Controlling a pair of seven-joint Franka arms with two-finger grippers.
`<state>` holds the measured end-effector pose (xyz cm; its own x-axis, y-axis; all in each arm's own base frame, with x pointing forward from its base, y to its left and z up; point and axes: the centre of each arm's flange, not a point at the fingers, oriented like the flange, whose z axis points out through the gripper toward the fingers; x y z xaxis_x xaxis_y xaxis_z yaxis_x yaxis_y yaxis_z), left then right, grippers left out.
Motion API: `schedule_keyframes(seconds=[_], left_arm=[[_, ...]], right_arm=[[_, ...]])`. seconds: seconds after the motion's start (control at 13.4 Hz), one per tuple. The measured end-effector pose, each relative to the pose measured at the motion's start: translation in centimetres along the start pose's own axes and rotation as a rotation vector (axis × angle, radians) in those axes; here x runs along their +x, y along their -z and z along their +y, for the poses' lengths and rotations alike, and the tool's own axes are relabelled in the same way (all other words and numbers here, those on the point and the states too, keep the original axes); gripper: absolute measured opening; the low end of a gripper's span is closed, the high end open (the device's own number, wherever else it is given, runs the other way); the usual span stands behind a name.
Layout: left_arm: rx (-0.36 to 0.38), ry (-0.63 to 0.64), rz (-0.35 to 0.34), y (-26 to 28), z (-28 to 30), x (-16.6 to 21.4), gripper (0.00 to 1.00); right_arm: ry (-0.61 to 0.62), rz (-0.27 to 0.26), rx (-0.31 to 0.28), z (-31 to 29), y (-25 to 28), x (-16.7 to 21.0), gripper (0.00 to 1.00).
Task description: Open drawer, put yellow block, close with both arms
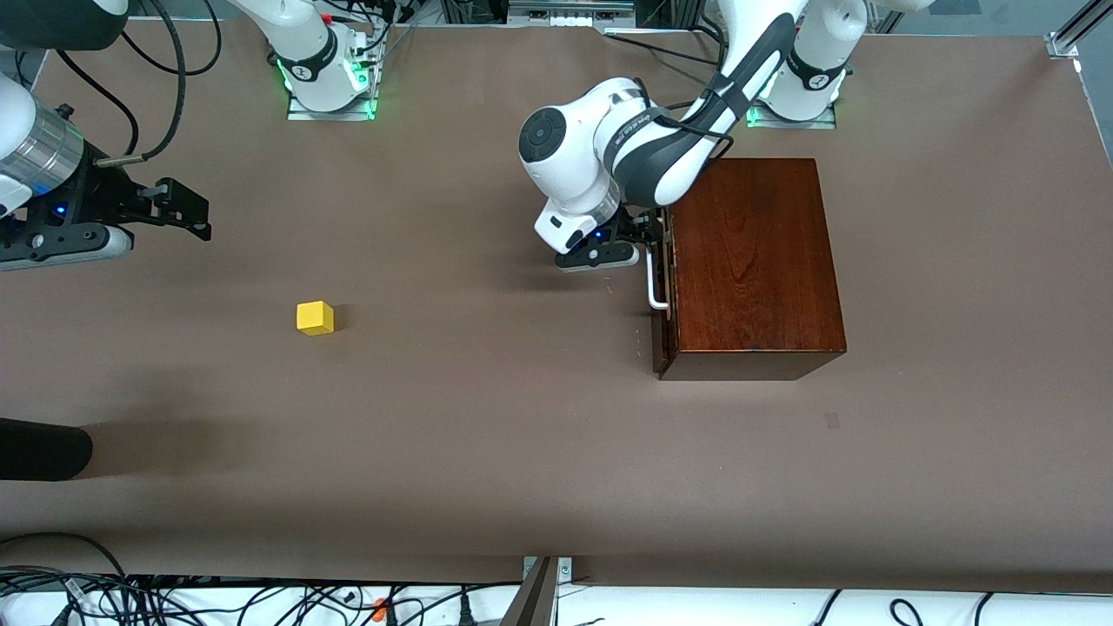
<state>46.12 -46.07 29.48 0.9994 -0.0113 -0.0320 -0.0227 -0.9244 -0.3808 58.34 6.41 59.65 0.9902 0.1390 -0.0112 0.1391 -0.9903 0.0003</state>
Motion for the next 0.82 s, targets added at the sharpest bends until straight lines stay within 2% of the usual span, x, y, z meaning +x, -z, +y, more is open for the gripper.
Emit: schedule_keyframes(seconds=[0.15,0.37,0.82], left_arm=[[0.013,0.001,-0.008,-0.9,-0.1,0.1,1.0],[0.054,-0.012,0.016,-2.2,-0.2,0.5,1.0],[0.074,-0.018,0.013,-3.7,0.8,0.1,1.0]], right_arm=[[0.0,0.0,0.0,0.0,0.0,0.0,1.0],[0.0,0.0,0.0,0.0,0.0,0.0,1.0],[0.0,-0.001,0.0,0.0,-0.1,0.0,1.0]])
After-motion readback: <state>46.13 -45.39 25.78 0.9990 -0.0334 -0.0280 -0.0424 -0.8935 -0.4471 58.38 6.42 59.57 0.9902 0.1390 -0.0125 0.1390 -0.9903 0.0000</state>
